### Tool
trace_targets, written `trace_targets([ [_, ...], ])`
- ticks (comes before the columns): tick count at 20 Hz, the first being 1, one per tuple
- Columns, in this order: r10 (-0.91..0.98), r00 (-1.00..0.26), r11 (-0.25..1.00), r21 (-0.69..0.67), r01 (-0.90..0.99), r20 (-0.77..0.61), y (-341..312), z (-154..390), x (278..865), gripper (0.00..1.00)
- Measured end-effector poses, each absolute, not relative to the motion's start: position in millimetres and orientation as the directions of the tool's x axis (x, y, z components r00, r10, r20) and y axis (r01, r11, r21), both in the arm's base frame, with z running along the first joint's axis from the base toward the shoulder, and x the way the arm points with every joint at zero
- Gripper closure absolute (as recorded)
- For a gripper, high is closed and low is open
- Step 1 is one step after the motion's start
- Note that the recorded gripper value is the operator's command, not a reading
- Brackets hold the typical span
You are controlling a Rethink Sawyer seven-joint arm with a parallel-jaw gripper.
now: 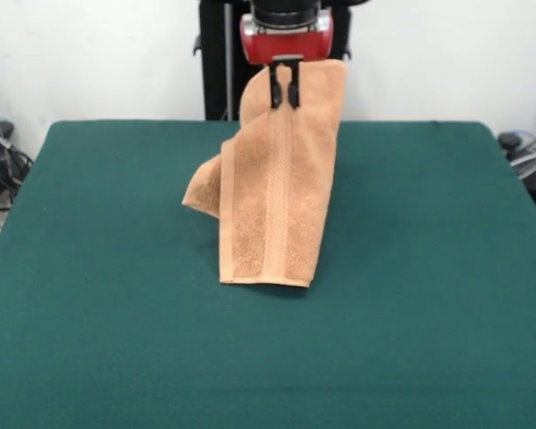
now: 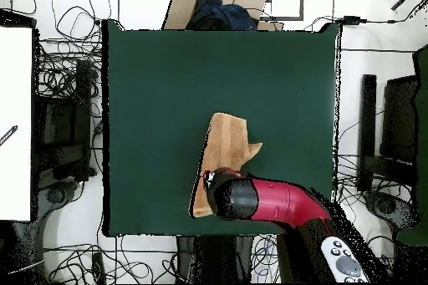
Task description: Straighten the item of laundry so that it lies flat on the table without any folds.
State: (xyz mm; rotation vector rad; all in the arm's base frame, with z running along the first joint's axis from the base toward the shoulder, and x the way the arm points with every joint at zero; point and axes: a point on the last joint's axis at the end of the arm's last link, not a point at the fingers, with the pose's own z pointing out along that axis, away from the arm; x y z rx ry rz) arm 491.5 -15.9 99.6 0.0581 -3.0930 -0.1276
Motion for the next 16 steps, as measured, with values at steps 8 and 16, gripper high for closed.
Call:
trace_targets([
  [8,-0.052,-0.998,0.996,0.076,-0.049,0.038,-17,98,519,0.00],
  [16,-0.089,-0.996,0.994,0.067,-0.087,0.020,1,102,527,0.00],
])
